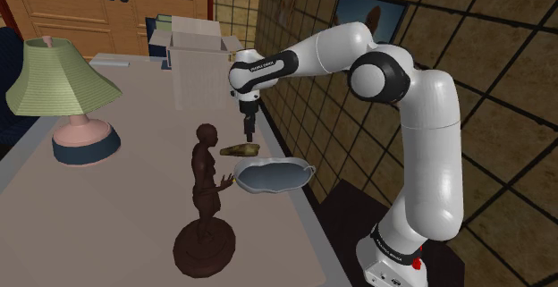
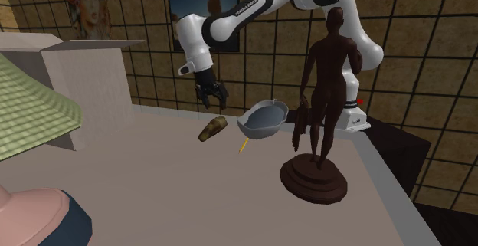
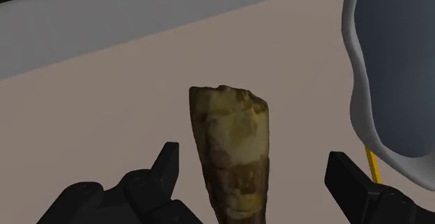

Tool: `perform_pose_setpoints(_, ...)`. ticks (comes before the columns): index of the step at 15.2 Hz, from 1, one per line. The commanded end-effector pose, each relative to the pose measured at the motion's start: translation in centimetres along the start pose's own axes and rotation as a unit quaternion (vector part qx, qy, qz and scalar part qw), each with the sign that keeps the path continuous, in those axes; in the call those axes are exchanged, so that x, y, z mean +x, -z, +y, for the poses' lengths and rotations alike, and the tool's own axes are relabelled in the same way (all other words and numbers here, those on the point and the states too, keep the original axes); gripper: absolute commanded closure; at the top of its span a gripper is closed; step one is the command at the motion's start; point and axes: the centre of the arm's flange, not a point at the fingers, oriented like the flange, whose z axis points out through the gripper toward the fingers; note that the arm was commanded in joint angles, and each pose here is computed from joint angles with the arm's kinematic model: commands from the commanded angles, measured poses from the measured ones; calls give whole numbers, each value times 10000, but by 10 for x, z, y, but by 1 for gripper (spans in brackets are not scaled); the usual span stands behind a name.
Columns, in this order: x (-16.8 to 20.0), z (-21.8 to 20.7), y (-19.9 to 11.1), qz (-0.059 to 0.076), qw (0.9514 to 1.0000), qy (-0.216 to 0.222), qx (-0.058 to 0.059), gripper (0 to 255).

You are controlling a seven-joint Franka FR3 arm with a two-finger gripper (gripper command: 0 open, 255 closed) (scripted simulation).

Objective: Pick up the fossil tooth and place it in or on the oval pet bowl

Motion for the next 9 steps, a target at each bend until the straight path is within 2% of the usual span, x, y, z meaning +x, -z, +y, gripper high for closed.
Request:
perform_pose_setpoints(1, 25, 4, -17, -89, 9996, 256, 38, 0)
perform_pose_setpoints(2, 37, 6, -25, -135, 9992, 379, 55, 0)
perform_pose_setpoints(9, 37, 6, -57, -137, 9991, 386, 55, 0)
